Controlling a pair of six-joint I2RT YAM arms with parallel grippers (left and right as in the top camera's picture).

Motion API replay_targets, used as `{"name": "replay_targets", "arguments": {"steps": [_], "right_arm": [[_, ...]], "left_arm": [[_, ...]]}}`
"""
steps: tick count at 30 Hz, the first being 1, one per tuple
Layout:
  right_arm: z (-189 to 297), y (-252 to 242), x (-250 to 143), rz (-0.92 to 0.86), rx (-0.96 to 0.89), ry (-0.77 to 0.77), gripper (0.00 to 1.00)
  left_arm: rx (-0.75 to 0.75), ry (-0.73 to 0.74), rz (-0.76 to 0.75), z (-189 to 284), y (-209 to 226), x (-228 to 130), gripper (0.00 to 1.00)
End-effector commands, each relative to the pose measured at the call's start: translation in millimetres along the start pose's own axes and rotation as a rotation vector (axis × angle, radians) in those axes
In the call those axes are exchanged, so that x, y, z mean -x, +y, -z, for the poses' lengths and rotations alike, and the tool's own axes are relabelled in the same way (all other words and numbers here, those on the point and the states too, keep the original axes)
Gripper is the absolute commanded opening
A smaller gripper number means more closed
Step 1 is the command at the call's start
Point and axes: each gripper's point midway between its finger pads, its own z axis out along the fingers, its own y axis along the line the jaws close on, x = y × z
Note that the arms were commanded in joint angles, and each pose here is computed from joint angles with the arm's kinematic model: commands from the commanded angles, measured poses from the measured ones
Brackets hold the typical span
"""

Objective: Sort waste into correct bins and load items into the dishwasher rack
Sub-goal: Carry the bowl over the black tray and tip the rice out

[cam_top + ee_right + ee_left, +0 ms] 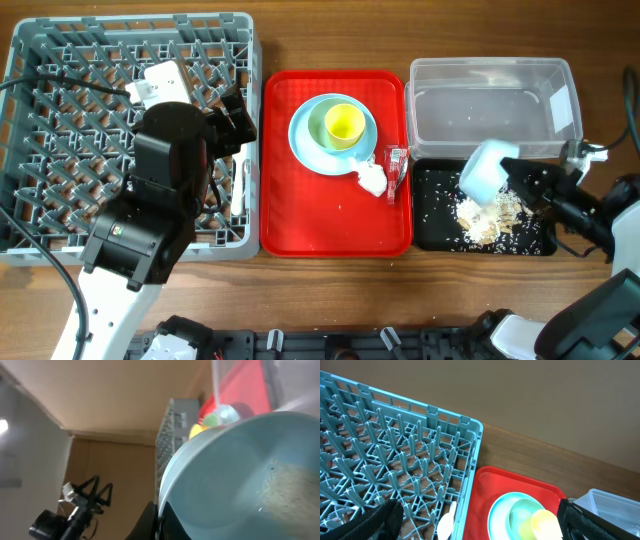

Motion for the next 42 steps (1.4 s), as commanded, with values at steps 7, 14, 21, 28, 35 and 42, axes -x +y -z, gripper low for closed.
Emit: {"name": "replay_targets", "arguments": {"steps": [7, 14, 21, 28, 35, 42], "right_arm": [[1.2, 17.1, 0.0, 0.069, 0.087, -0.031, 0.04], [1.5, 22.3, -4.9, -0.001, 0.104, -0.034, 0.04], [1.0, 17.2, -6.0, -0.028, 0.076, -0.022, 0.04], [1.6, 21.9, -0.6, -0.039, 0.107, -0.032, 0.04], [1.5, 19.1, 4.3, 0.009, 0.089, -0.028, 0.04], [1.1, 20.5, 0.8, -0.05, 0.084, -0.023, 0.04]], "left_arm": [[-0.004, -0.007, 0.022, 1.2, 0.2, 3.0, 1.0], [-0.004, -0.007, 0.022, 1.2, 0.2, 3.0, 1.0], [-0.004, -0.007, 0.022, 1.2, 0.2, 3.0, 1.0], [-0.003, -0.007, 0.022, 1.2, 0.4, 3.0, 1.0], [-0.003, -0.007, 0.022, 1.2, 0.2, 3.0, 1.0], [-0.003, -0.007, 0.022, 1.2, 0.3, 3.1, 1.0]]}}
